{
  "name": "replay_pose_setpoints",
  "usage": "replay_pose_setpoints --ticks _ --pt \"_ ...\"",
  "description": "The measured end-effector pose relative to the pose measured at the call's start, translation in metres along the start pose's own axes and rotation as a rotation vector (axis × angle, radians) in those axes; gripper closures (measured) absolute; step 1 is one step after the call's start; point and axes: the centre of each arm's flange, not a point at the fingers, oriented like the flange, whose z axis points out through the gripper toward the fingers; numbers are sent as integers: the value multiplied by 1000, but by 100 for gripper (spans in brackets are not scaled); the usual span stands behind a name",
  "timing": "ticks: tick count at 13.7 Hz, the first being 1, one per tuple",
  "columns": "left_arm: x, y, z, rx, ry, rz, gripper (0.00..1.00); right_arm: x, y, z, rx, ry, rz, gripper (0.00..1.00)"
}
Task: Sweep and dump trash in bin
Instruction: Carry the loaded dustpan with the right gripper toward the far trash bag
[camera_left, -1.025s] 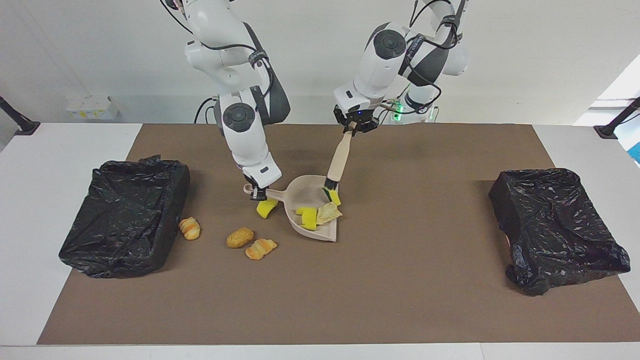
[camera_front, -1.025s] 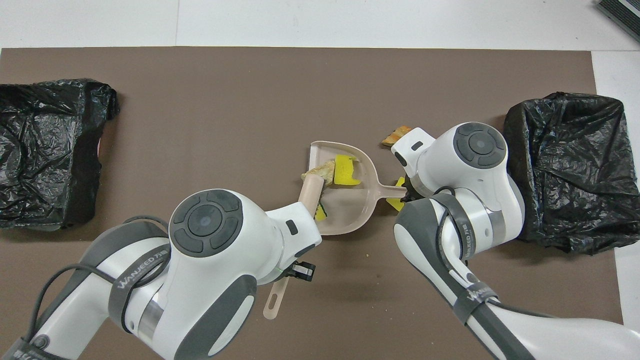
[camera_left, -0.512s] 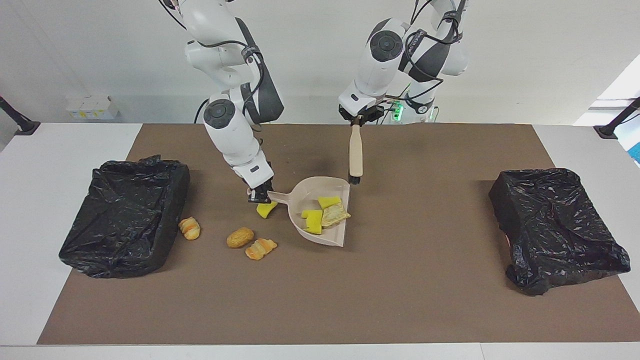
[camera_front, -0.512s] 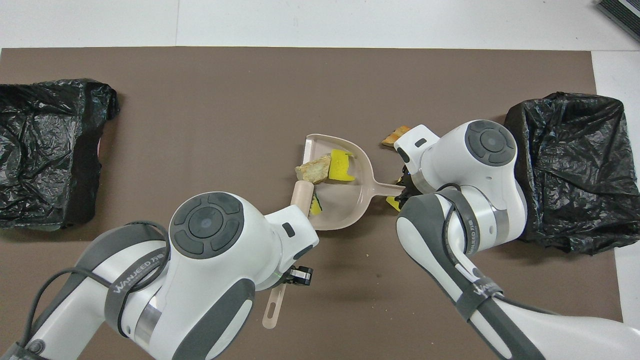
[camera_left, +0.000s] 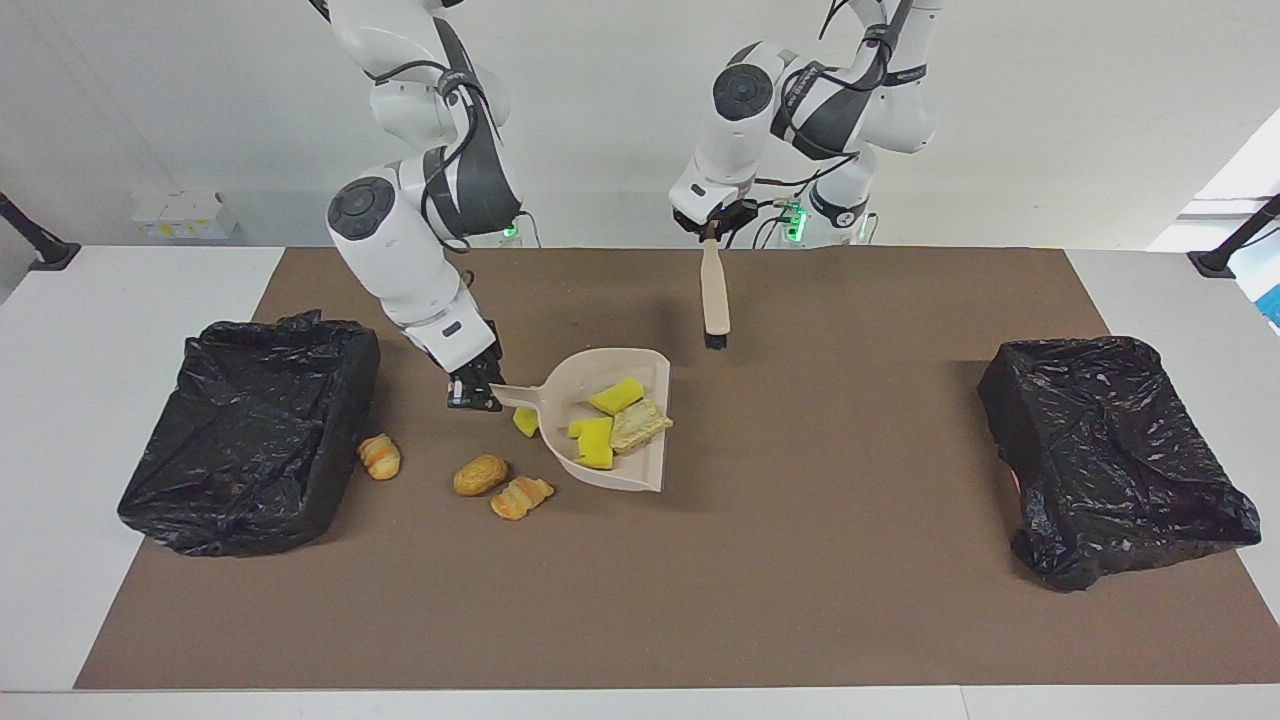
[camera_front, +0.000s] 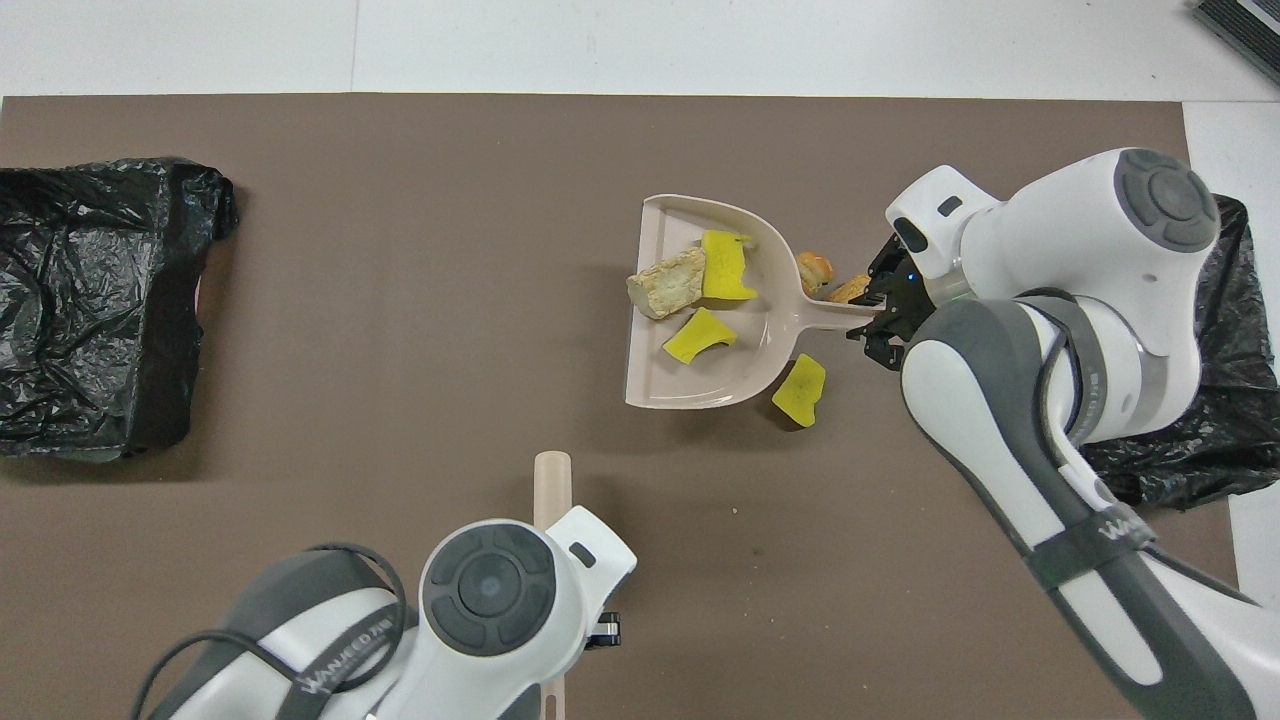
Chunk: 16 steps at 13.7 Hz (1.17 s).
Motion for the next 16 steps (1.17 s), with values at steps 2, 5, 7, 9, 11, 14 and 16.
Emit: replay_pose_setpoints --ticks 2,5,7,9,11,14,16 --pt "-19 14 34 1 28 -22 74 -3 3 -12 10 0 -9 69" --pt "-38 23 69 -5 61 -10 74 -17 7 -27 28 -6 -28 69" --pt "-40 24 73 -12 71 -7 74 -40 12 -33 42 -9 -39 69" --pt "-40 23 72 -16 74 -9 74 -65 16 -44 60 -13 -51 69" --pt "-39 23 74 -20 78 -10 74 -86 19 -63 63 -36 -60 69" --pt "-35 25 82 -24 83 -12 74 -122 18 -87 93 -64 -93 69" --pt "-33 26 87 -19 79 -14 74 -156 18 -97 100 -63 -114 69"
